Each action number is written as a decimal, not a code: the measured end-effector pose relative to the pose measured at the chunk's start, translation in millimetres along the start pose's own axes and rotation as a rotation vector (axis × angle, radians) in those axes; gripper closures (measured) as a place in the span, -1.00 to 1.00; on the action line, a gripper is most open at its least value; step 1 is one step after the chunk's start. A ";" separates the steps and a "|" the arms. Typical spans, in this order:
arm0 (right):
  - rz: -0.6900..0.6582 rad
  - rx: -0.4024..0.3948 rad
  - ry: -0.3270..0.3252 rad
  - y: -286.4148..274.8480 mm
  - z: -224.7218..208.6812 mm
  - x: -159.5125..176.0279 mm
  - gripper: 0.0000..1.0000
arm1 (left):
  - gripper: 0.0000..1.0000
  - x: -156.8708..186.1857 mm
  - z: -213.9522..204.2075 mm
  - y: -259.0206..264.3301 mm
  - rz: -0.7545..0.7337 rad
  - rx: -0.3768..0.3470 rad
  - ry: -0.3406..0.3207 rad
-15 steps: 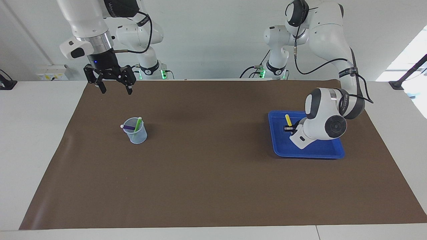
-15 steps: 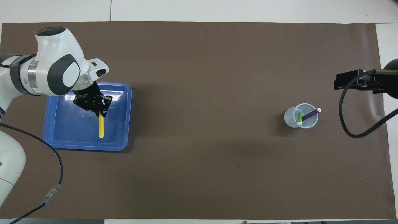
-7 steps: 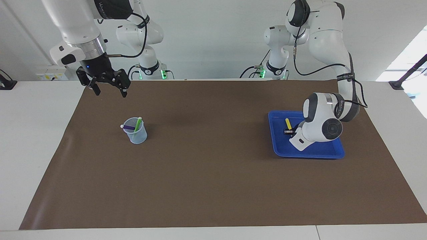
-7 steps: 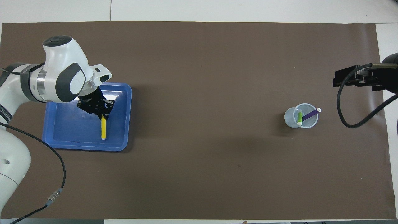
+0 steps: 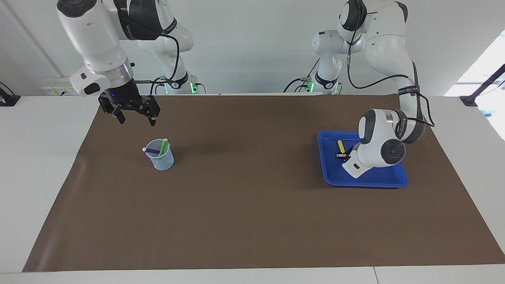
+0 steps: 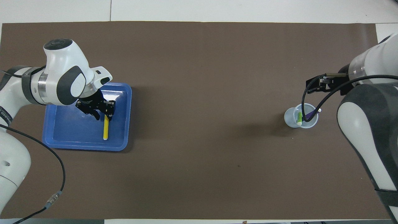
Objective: Right arm passes pens to left for tray arrangement
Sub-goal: 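Grasp the purple marker in the cup with the right gripper, then carry the purple marker toward the left gripper while the left gripper approaches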
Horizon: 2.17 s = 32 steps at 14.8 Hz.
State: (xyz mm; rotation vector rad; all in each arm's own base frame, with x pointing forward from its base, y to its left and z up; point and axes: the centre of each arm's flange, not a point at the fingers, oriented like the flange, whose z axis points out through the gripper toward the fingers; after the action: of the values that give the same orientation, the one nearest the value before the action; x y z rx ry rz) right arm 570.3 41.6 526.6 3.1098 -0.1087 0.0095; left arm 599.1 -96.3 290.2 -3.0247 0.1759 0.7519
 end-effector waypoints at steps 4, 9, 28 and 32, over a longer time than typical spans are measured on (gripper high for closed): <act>-0.040 -0.001 -0.014 44.2 35.9 -3.6 -1.00 | -0.89 0.1 0.4 -6.5 -0.009 -0.005 0.000; 0.011 0.095 -0.022 69.7 78.3 -8.2 -0.97 | -0.91 -0.9 -1.2 -8.4 -0.010 -0.006 0.001; 0.103 0.178 -0.062 78.9 143.9 -23.5 -0.08 | -1.00 -180.7 -210.6 16.7 -0.227 -0.358 0.261; 0.102 0.178 -0.067 78.8 143.9 -24.2 -0.08 | -1.00 -194.1 -218.0 -1.2 -0.266 -0.542 0.221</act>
State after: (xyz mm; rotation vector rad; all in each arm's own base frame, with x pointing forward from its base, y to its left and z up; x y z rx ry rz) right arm 541.4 -39.7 384.9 3.2790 -0.2834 -0.0870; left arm 530.4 -85.0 573.7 -3.5205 -0.5022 0.5042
